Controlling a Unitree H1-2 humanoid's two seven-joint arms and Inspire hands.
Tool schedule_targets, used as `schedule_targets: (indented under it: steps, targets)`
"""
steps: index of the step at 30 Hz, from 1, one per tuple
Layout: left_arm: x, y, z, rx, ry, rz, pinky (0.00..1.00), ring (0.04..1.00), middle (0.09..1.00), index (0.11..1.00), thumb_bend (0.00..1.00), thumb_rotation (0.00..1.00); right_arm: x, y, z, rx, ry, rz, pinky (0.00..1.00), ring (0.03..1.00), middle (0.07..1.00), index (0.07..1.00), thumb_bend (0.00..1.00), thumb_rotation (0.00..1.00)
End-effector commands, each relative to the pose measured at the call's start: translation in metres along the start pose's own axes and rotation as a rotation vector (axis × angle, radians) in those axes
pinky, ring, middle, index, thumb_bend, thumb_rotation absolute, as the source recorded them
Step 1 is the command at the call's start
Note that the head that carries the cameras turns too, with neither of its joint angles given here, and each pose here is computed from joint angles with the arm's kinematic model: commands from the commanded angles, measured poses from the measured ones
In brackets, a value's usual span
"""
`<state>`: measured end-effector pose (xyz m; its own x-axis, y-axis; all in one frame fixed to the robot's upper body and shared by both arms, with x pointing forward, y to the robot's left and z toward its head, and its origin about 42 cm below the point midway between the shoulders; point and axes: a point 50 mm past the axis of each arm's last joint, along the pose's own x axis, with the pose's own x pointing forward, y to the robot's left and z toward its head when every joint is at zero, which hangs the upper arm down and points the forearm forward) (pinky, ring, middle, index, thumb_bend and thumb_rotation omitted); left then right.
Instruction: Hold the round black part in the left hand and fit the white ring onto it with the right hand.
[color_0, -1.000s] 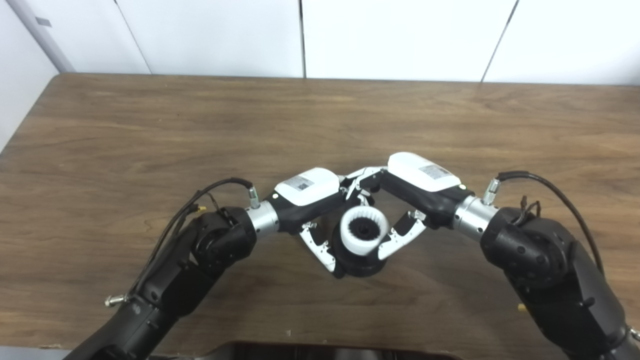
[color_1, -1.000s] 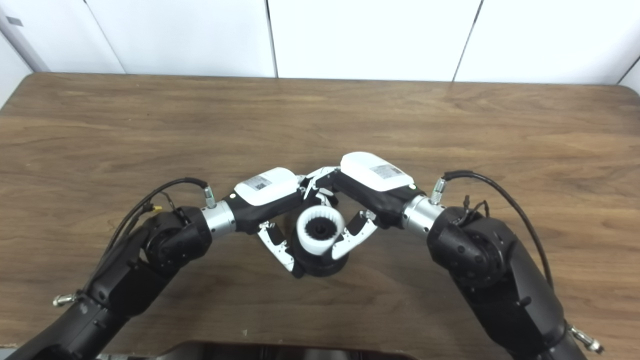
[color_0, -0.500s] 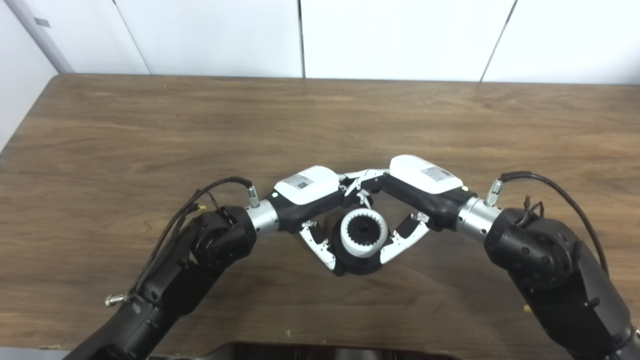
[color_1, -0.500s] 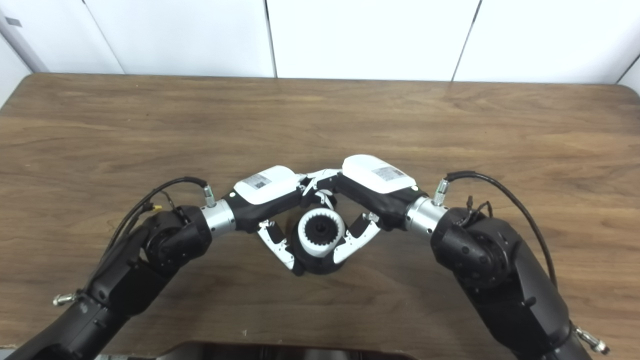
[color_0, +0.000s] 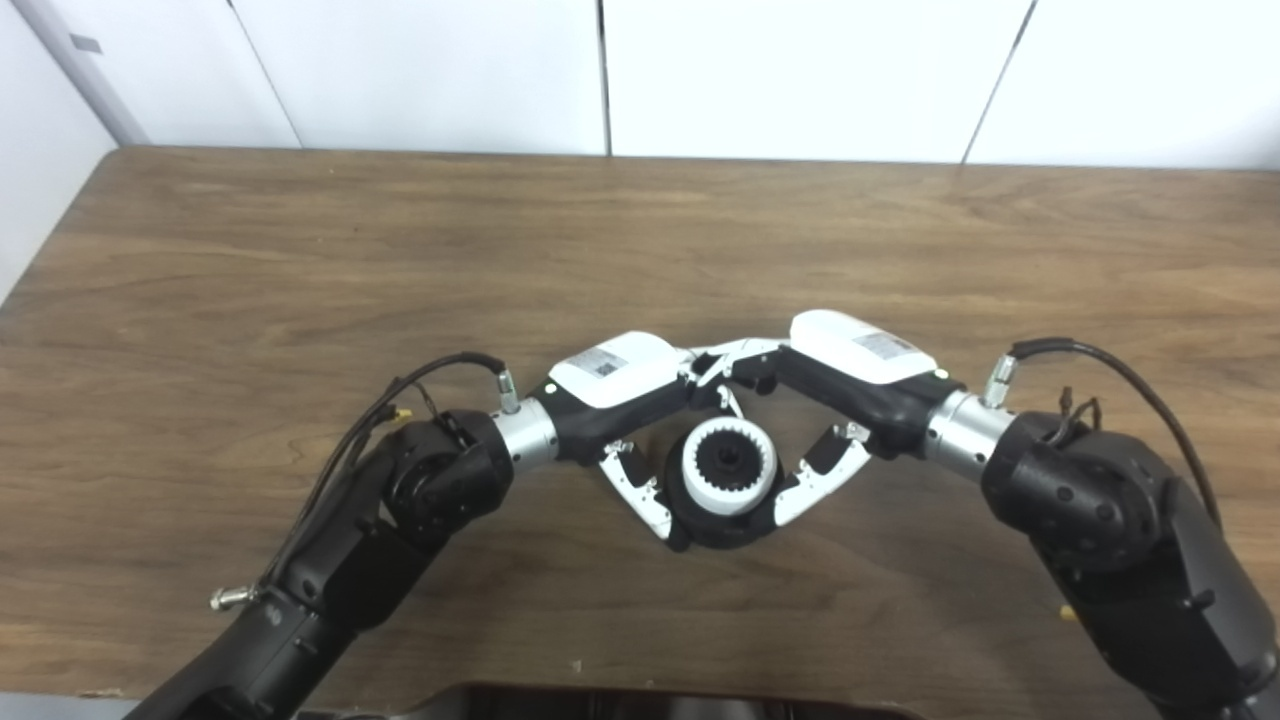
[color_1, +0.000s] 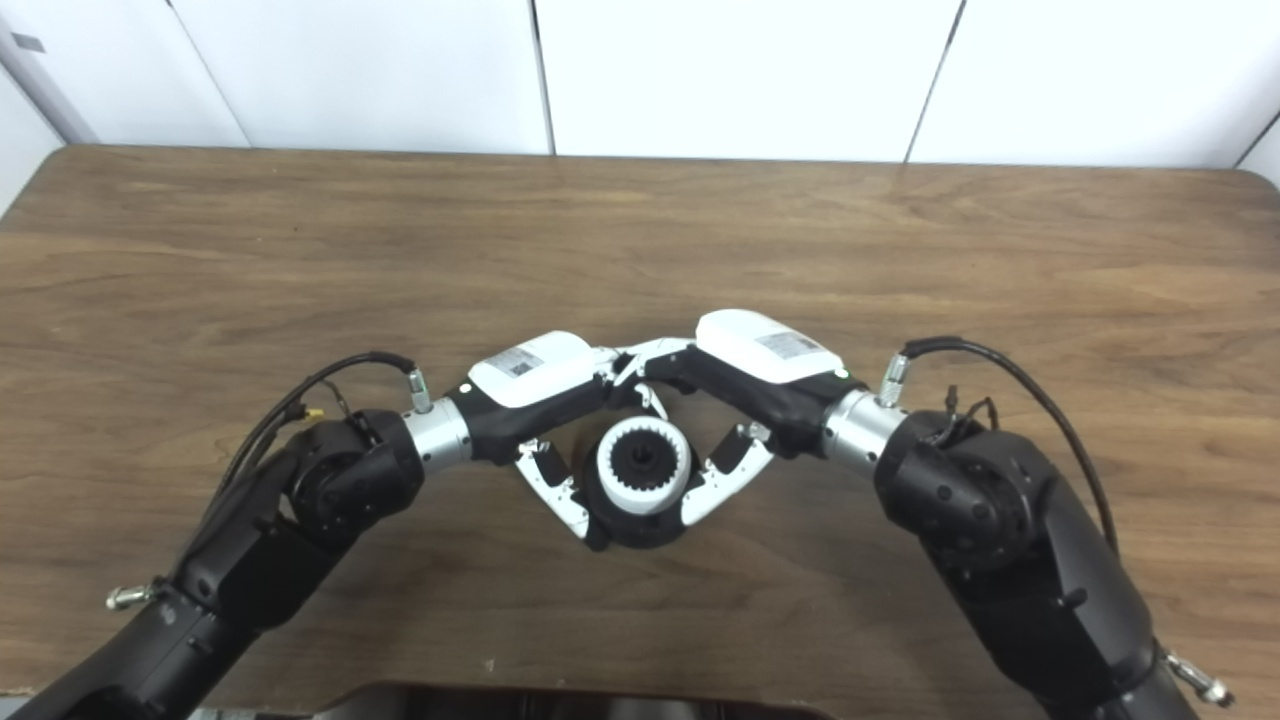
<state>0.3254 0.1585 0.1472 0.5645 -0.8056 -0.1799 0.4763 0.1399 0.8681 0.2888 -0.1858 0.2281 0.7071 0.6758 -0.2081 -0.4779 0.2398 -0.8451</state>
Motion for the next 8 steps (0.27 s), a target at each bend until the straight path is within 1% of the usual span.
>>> schedule_targets:
  steps: [1, 3, 8]
  targets:
    - [-0.006, -0.011, -0.012, 0.004, 0.059, -0.092, 0.91, 0.968, 0.922, 0.486, 0.52, 0.08, -0.003, -0.024, 0.001, -0.048, -0.009, -0.049, 0.68, 0.812, 0.86, 0.737, 0.86, 0.26]
    - [-0.007, -0.011, -0.012, -0.004, 0.064, -0.099, 0.92, 0.973, 0.927, 0.486, 0.52, 0.08, -0.006, -0.028, -0.001, -0.05, 0.002, -0.057, 0.68, 0.812, 0.863, 0.745, 0.85, 0.24]
    - [-0.007, -0.012, -0.013, -0.008, 0.061, -0.095, 0.88, 0.968, 0.922, 0.486, 0.52, 0.08, -0.014, -0.036, -0.008, -0.048, 0.049, -0.077, 0.67, 0.812, 0.865, 0.77, 0.81, 0.16]
